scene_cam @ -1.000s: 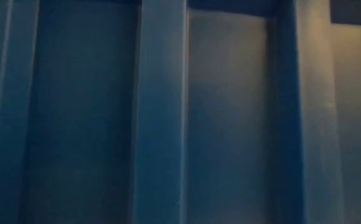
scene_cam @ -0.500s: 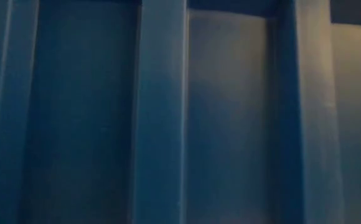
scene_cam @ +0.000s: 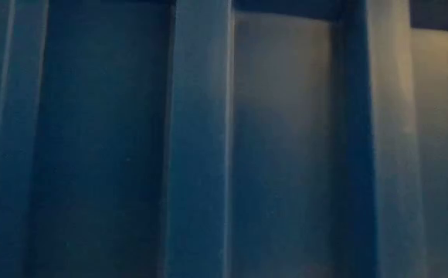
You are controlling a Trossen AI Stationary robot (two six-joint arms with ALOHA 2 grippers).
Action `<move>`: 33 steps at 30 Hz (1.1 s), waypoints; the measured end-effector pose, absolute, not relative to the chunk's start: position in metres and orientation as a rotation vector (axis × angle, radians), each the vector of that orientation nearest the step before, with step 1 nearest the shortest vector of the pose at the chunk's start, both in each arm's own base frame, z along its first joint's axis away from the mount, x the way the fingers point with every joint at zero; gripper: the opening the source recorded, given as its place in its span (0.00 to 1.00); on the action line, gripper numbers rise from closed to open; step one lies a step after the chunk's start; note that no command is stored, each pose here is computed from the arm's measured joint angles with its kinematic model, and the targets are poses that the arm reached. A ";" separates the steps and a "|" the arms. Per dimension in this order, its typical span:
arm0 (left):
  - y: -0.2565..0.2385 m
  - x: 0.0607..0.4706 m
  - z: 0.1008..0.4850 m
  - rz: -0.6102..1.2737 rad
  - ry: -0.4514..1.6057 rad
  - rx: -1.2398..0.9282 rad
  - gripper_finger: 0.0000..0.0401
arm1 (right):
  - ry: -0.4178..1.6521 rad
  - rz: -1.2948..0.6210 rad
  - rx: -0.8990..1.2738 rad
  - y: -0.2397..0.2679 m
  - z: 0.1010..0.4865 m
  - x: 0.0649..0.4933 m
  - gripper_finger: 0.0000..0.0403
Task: Pick and place slides into bin
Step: Stack the slide on top of the black slide in the blue bin
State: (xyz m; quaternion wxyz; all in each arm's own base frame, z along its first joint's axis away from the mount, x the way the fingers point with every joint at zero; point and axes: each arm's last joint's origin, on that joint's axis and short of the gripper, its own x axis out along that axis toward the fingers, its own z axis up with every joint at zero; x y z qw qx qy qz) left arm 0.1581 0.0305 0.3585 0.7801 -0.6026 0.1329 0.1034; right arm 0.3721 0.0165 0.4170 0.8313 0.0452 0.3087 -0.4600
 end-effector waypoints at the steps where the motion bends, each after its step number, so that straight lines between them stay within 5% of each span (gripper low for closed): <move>1: 0.031 0.159 0.360 0.220 0.270 -1.320 0.73 | 0.635 -0.978 0.092 0.014 0.417 0.376 0.00; 7: 0.036 0.167 0.365 0.285 0.132 -1.321 0.80 | 0.568 -0.970 0.152 0.000 0.417 0.387 0.00; 18: 0.045 0.207 0.353 0.286 0.140 -1.347 0.70 | 0.515 -0.910 0.150 -0.001 0.422 0.396 0.00; 33: 0.046 0.226 0.350 0.273 0.082 -1.382 0.69 | 0.545 -0.890 0.168 -0.001 0.403 0.414 0.00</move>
